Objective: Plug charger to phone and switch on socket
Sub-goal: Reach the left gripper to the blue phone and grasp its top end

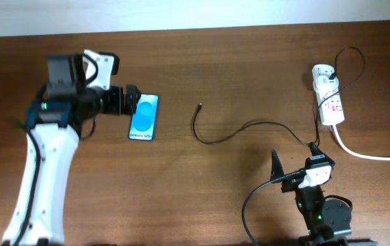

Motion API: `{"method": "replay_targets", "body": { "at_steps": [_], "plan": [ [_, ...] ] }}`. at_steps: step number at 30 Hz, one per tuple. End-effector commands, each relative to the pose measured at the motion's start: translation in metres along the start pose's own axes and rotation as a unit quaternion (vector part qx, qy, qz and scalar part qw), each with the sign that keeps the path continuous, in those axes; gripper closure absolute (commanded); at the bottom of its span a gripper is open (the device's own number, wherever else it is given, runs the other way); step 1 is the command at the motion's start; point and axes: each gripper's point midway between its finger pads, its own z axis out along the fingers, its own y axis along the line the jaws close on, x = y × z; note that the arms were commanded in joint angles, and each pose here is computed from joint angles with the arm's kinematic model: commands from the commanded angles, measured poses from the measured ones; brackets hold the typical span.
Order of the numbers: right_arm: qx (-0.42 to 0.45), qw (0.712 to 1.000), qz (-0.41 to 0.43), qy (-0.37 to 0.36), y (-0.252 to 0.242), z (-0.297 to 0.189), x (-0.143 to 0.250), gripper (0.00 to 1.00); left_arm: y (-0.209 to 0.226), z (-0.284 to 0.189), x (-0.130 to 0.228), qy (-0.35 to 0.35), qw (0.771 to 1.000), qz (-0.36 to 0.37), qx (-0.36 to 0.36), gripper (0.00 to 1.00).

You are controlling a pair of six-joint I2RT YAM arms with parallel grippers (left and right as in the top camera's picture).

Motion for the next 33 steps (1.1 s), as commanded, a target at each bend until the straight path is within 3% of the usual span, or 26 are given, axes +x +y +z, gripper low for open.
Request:
{"method": "replay_targets", "body": {
  "at_steps": [1, 9, 14, 20, 26, 33],
  "plan": [
    [0.002, 1.000, 0.002, 0.009, 0.000, 0.000, 0.006, 0.02, 0.003, 0.010, -0.006, 0.062, 0.998, -0.026, 0.013, 0.01],
    [-0.049, 0.998, 0.008, 0.043, 0.016, 0.002, -0.009, 0.02, 0.009, 0.035, 0.011, 0.114, 0.992, -0.043, 0.018, 0.01],
    [-0.088, 0.984, 0.040, 0.149, 0.028, 0.020, -0.079, 0.02, -0.007, 0.048, 0.017, 0.136, 0.991, -0.004, -0.010, 0.01],
    [-0.102, 0.945, 0.066, 0.304, 0.031, 0.021, -0.150, 0.02, 0.002, 0.093, 0.044, 0.200, 0.975, -0.070, -0.072, 0.01],
    [-0.170, 0.910, 0.103, 0.365, 0.056, 0.041, -0.135, 0.02, 0.011, 0.129, 0.061, 0.229, 0.969, -0.056, -0.080, 0.00],
    [-0.163, 0.873, 0.120, 0.444, 0.056, 0.058, -0.092, 0.02, 0.012, 0.166, 0.082, 0.256, 0.960, -0.031, -0.106, 0.01]
  ]
}}
